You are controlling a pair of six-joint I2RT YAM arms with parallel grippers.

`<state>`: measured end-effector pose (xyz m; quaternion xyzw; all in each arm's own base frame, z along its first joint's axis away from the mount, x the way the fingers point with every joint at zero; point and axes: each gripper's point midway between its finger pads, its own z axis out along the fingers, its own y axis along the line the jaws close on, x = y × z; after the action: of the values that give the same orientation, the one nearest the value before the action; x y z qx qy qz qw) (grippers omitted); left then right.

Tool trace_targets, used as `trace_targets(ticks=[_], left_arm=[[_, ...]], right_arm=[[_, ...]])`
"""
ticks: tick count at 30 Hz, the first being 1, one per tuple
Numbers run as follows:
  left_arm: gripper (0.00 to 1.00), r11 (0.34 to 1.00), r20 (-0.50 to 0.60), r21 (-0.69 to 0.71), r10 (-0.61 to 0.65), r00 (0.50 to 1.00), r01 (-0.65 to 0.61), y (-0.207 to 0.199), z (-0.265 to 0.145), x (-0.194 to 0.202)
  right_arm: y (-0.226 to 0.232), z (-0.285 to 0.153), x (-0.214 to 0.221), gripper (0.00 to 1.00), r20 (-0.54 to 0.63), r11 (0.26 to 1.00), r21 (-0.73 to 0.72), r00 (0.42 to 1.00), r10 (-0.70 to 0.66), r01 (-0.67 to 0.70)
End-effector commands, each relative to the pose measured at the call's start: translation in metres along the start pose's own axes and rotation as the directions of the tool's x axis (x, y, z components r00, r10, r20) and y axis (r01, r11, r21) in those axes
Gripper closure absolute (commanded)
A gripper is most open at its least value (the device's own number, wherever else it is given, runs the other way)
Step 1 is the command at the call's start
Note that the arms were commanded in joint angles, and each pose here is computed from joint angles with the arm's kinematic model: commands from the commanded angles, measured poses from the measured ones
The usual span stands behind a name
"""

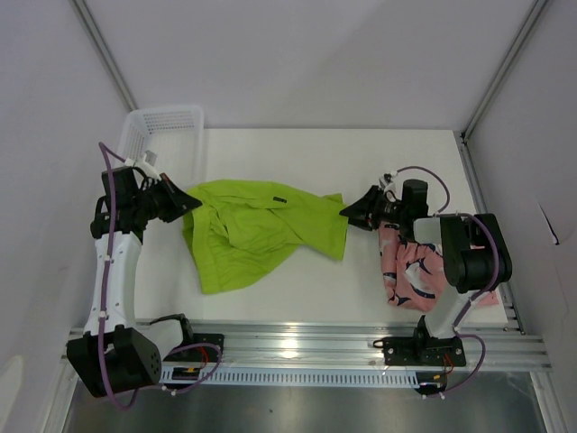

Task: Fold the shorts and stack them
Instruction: Flatten the shorts out

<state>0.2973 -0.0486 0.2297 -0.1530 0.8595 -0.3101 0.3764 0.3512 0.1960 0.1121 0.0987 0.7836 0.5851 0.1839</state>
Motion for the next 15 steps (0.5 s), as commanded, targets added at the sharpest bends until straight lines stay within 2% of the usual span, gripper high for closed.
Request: trace_targets(ticks=[1,6,10,15], left_arm=[[1.00,0.997,0.047,0.046,0.052,0.998,-0.054,-0.016,-0.009,-0.010],[1.00,0.997,0.050,0.044,0.054,0.997,-0.057,-0.016,-0.011,-0.009],[1.00,0.997,0.054,0.042,0.055,0.997,-0.058,-0.017,-0.012,-0.009],[1.00,0.997,0.056,0.041,0.056,0.997,-0.059,-0.017,-0.012,-0.010]], right_arm=[[-0.010,0.002,0.009,0.53,0.002,0.998,0.053,0.999,-0.040,0.040],[-0.028,0.000,0.009,0.55,0.035,0.990,0.134,0.998,-0.047,0.042],[-0.029,-0.001,0.009,0.68,0.045,0.989,0.142,0.997,-0.056,0.049],[-0.030,-0.001,0.006,0.72,0.061,0.986,0.158,0.996,-0.066,0.056]])
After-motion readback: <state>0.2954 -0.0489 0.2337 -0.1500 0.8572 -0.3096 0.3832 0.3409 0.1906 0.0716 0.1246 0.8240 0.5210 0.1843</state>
